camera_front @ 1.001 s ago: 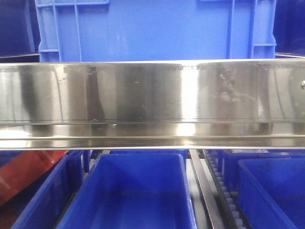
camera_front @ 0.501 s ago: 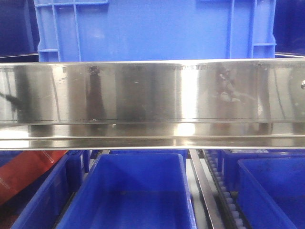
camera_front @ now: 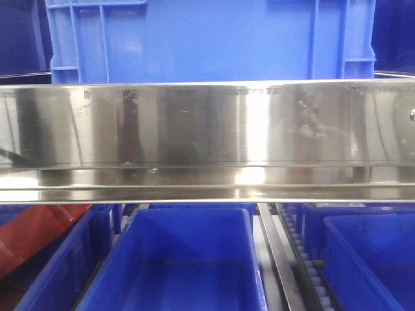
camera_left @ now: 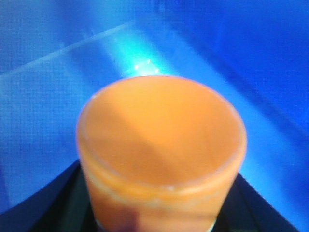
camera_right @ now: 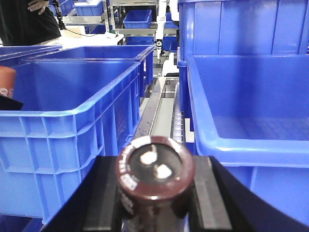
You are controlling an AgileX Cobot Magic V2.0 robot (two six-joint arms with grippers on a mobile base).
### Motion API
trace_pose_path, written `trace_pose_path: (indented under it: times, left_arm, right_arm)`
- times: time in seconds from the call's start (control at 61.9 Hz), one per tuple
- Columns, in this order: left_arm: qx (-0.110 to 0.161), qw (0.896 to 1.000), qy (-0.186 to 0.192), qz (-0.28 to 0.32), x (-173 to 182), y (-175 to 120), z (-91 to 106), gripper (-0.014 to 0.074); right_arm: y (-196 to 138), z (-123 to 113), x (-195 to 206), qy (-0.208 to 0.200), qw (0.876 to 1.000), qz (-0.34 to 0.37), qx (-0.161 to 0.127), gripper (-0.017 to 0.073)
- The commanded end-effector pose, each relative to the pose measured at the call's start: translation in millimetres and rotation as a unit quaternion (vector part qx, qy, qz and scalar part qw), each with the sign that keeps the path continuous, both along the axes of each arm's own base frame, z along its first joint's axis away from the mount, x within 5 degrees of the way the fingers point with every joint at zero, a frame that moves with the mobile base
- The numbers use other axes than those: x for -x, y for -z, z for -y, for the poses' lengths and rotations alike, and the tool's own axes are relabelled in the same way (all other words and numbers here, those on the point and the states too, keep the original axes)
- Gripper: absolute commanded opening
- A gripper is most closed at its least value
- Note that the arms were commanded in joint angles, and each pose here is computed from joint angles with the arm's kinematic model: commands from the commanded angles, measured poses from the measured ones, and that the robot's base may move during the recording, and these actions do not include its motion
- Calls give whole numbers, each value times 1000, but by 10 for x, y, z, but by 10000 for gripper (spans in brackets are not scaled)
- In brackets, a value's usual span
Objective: Place cylindrical capacitor in blue bin on shelf
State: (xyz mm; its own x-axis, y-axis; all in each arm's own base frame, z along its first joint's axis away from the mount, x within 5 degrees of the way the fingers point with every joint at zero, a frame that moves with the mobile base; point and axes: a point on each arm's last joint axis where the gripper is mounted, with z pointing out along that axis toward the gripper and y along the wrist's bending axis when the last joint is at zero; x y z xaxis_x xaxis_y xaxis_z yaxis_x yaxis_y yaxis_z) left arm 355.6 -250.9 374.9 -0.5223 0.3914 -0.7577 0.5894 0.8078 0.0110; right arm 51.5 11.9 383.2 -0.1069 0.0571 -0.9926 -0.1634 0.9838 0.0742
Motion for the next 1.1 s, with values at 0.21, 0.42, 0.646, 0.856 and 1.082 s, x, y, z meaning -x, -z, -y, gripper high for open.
trace_pose_path:
  times: [0.21, 0.42, 0.646, 0.856, 1.082]
  left_arm:
    - [20, 1000, 2, 20, 74, -185, -29, 548]
    - [35, 999, 3, 42, 354, -586, -226, 386]
    - [53, 996, 0, 72, 855, -1037, -603, 64]
    - [70, 993, -17, 94, 1476, -997, -1073, -111]
    - [95, 985, -71, 126, 2159, -757, -1650, -111]
  right_arm:
    - [-26, 3, 5, 2, 1000, 15, -3, -162]
    - [-26, 3, 5, 2, 1000, 15, -3, -162]
    - [-24, 3, 5, 2, 1000, 14, -3, -162]
    - [16, -1, 10, -1, 1000, -8, 0, -162]
    - [21, -2, 5, -1, 1000, -11, 1, -162]
